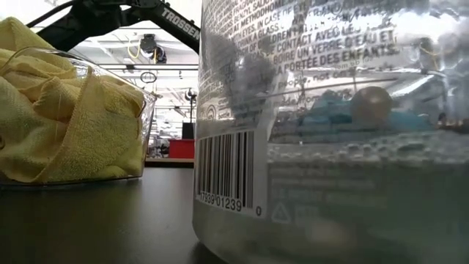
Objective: Sort microfiber towel by color & place in baskets
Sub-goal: Put the yellow microfiber towel into the bottom transparent bin
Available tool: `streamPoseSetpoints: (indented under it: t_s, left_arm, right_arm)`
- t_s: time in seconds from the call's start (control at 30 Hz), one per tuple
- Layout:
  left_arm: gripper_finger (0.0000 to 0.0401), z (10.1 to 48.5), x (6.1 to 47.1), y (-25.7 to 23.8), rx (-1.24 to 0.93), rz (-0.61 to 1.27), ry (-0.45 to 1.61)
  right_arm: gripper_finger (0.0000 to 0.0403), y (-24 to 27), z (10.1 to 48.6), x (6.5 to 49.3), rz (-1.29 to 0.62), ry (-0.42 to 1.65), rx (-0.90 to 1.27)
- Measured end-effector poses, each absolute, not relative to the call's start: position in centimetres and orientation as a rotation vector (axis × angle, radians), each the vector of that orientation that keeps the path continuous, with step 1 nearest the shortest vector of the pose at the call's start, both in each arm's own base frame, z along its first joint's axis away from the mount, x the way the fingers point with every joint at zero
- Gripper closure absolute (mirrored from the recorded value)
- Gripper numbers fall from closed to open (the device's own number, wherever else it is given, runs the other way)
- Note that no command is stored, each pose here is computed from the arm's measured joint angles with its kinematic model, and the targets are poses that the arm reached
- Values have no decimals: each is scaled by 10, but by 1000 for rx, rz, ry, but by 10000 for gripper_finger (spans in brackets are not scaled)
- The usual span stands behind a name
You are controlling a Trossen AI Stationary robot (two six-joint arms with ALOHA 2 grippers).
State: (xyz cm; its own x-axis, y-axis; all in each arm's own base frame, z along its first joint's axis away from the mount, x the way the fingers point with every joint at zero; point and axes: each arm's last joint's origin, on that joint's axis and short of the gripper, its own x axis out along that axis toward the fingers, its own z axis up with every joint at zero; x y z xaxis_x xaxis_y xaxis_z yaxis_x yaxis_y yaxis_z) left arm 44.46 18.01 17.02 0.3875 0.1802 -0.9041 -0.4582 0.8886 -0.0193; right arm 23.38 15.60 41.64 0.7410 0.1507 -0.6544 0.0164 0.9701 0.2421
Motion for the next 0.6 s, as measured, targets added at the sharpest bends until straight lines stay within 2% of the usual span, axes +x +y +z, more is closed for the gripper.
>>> streamPoseSetpoints:
  t_s: [0.17, 0.2, 0.4, 0.6]
  left_arm:
    - [370, 170, 446, 178, -281, 302, 1098]
    - [385, 170, 446, 178, -281, 287, 1097]
    - [397, 173, 444, 175, -300, 252, 1127]
    - [399, 197, 446, 167, -238, 205, 1150]
  right_arm:
    - [206, 156, 416, 234, 74, 734, 242]
    - [206, 156, 416, 234, 74, 734, 242]
    - [206, 156, 416, 234, 72, 734, 246]
    - [206, 156, 417, 234, 75, 734, 239]
